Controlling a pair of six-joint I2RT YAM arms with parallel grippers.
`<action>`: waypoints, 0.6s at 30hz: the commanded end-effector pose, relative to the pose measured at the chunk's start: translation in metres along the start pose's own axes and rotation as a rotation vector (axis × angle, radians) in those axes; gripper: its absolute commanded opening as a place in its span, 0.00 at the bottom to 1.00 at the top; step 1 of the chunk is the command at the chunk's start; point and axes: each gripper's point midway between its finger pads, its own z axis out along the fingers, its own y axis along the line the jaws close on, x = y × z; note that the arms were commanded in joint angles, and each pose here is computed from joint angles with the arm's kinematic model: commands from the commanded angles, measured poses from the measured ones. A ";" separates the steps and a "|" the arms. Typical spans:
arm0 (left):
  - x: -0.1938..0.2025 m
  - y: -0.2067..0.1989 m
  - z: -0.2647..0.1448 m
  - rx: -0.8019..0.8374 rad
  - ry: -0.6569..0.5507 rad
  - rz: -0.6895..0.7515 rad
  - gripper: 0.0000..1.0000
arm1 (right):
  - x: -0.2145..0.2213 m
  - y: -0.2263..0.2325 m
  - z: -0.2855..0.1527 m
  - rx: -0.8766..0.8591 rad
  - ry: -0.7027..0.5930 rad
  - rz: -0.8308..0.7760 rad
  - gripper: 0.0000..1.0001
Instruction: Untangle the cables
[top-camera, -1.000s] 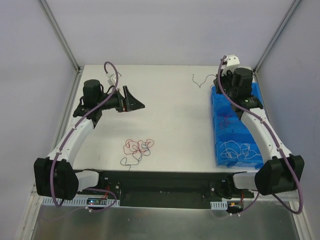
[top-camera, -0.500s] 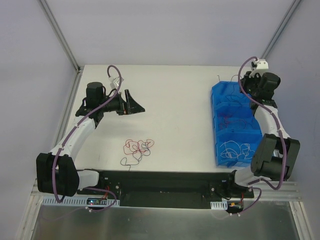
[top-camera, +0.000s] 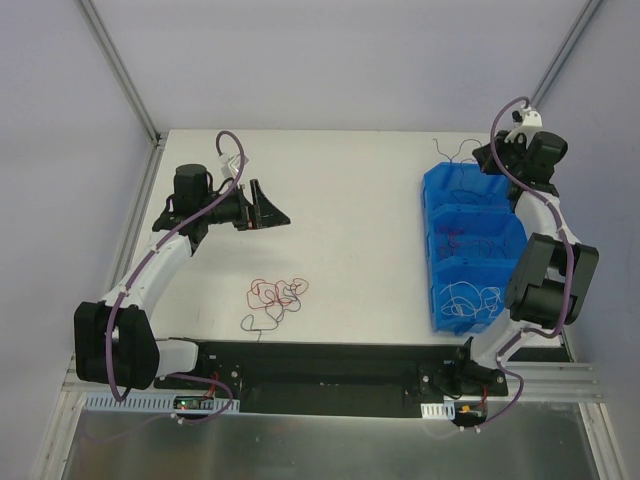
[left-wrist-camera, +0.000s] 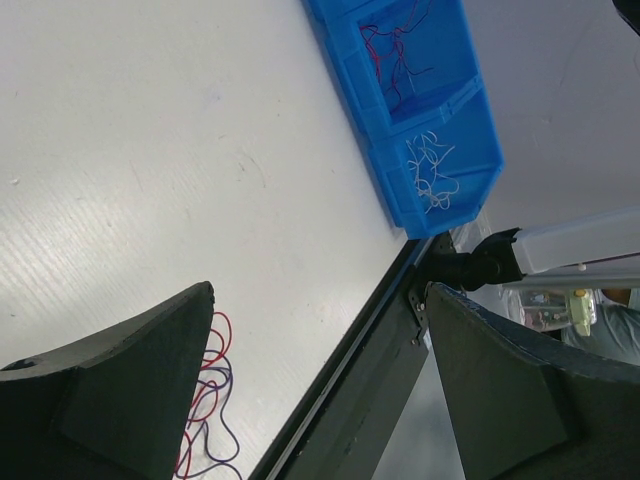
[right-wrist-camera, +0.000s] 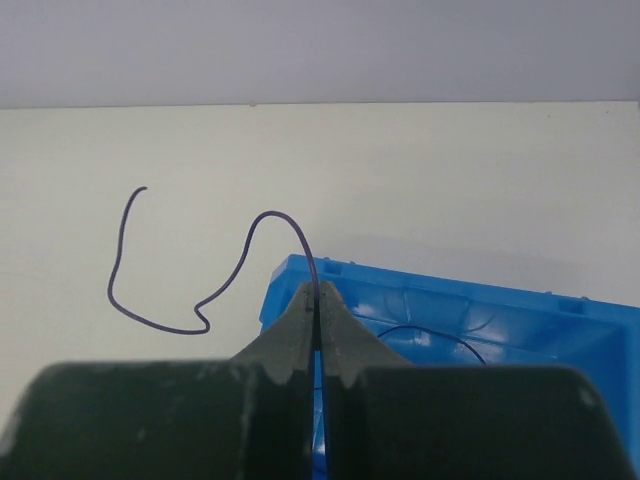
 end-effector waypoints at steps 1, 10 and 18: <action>-0.005 -0.008 -0.004 0.036 -0.008 0.055 0.86 | -0.019 0.001 0.010 -0.025 -0.051 0.001 0.00; -0.004 -0.007 -0.003 0.035 -0.003 0.045 0.85 | 0.015 -0.034 -0.015 0.188 0.110 -0.095 0.00; -0.004 -0.007 -0.001 0.048 0.009 0.034 0.85 | 0.043 -0.062 -0.052 0.399 0.316 -0.211 0.00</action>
